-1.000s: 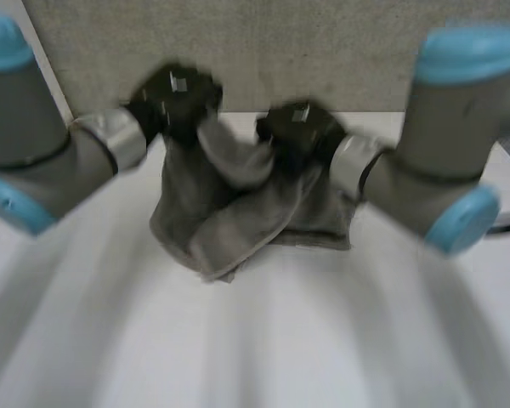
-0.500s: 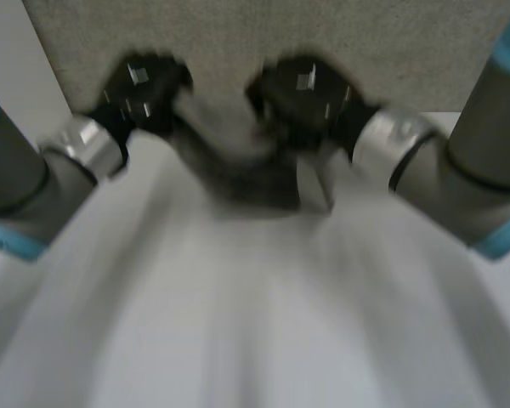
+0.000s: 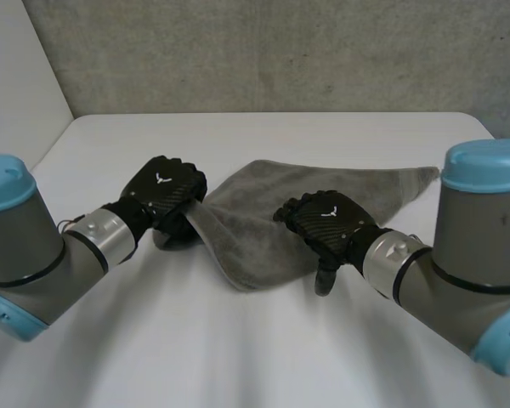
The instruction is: Fold the towel.
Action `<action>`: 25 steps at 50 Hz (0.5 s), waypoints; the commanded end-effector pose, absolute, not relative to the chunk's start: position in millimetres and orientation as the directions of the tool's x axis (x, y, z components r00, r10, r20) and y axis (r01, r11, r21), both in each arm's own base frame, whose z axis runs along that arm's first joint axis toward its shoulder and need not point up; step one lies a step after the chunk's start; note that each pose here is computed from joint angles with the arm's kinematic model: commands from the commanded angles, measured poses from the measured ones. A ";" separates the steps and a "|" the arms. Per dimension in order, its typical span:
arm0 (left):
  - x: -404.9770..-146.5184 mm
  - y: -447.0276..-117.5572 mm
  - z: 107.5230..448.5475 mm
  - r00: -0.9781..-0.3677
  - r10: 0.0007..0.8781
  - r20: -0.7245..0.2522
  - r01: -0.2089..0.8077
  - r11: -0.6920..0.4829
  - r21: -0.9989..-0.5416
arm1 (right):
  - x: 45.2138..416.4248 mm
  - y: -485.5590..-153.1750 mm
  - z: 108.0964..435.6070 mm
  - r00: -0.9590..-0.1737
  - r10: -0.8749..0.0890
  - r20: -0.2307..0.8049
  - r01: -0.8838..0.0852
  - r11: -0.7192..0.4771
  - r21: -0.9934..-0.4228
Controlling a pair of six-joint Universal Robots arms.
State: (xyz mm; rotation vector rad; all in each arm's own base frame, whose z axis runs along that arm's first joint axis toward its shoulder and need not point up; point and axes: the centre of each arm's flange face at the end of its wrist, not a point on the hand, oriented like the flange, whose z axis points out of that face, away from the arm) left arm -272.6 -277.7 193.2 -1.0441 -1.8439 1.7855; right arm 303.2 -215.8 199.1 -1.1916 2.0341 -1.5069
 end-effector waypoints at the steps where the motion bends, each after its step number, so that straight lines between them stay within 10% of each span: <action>1: -276.3 -274.8 228.4 -0.668 0.723 -0.177 0.191 -0.064 -0.980 | 298.8 -201.6 191.5 -0.638 -0.768 0.054 -0.325 0.205 -0.923; 12: -281.1 -277.1 269.0 -0.684 0.727 0.060 -0.032 0.052 -0.998 | 308.1 -217.1 169.5 -0.694 -0.700 -0.168 -0.119 0.341 -0.933; 25: -284.6 -263.5 291.8 -0.665 0.744 0.072 -0.083 0.022 -0.996 | 326.9 -270.7 121.4 -0.789 -0.608 -0.089 -0.109 0.282 -0.953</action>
